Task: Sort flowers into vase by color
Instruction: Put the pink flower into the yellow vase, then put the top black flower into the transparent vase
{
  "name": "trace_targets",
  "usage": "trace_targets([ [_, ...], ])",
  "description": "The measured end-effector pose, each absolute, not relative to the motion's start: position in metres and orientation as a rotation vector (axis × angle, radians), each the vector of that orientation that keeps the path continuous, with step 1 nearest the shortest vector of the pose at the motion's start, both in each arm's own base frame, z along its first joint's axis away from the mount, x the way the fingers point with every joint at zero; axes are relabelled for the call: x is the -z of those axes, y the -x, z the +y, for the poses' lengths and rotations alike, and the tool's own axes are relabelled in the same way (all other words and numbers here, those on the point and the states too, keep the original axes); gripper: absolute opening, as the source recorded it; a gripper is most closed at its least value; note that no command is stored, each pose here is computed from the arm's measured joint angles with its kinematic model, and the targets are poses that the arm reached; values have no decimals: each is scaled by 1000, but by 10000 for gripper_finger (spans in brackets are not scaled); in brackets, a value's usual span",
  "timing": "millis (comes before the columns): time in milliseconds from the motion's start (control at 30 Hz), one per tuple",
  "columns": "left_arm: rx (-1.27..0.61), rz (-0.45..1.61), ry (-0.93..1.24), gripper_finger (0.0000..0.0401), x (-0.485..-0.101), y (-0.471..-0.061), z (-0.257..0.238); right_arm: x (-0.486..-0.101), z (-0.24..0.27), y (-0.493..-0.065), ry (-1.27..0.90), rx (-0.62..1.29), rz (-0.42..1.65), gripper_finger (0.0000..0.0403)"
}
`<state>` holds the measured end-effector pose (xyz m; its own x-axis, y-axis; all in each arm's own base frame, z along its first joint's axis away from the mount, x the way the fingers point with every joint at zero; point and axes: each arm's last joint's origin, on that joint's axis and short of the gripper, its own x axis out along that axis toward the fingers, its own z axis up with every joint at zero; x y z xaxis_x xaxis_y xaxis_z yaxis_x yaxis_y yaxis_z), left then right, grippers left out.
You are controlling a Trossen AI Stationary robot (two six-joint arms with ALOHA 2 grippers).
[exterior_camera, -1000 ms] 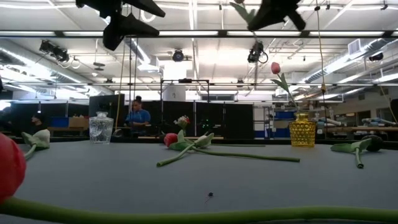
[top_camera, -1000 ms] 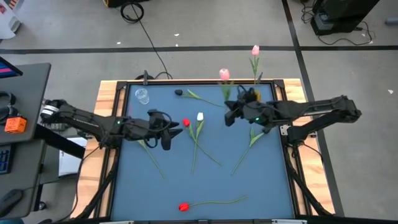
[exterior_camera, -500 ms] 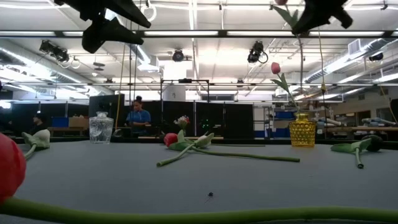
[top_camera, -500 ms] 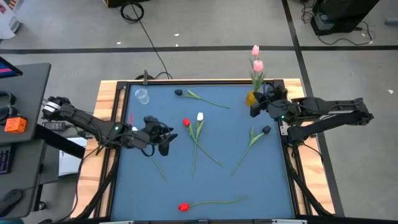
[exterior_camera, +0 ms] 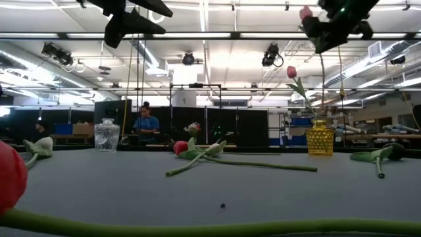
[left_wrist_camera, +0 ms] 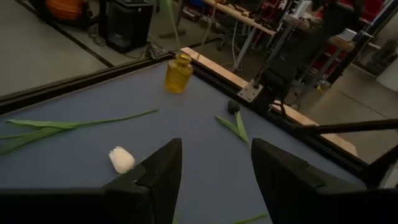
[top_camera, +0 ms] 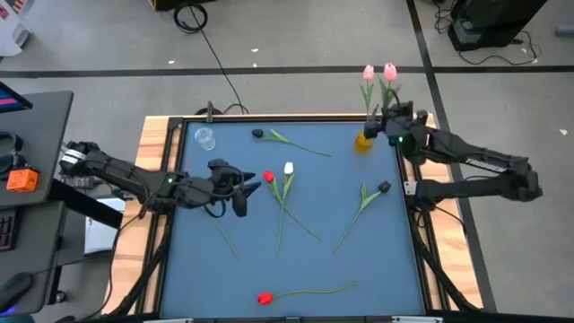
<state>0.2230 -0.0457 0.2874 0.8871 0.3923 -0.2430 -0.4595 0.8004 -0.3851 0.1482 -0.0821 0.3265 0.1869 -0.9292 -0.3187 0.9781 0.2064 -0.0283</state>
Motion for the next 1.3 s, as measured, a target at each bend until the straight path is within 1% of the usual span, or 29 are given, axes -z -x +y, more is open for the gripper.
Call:
trace_targets([
  [200, -470, 158, 453, 199, -287, -223, -43, -327, -111, -148, -170, 1363, 308, 0],
  [400, -477, 177, 446, 199, -285, -223, -43, -315, -135, -149, -211, 1345, 384, 0],
  [500, -482, 196, 439, 199, -283, -222, -43, -310, -144, -154, -201, 1356, 408, 0],
  [667, -492, 216, 445, 199, -280, -221, -43, -302, -151, -161, -220, 1322, 448, 3],
  [867, -503, 229, 468, 199, -278, -220, -43, -290, -152, -160, -291, 1371, 459, 44],
  [1033, -510, 251, 459, 199, -276, -219, -42, -284, -150, -158, -340, 1359, 472, 76],
  [1233, -518, 279, 475, 199, -273, -218, -42, -277, -143, -150, -426, 1378, 551, 111],
  [1300, -523, 289, 489, 199, -271, -217, -42, -279, -140, -147, -458, 1371, 542, 123],
])
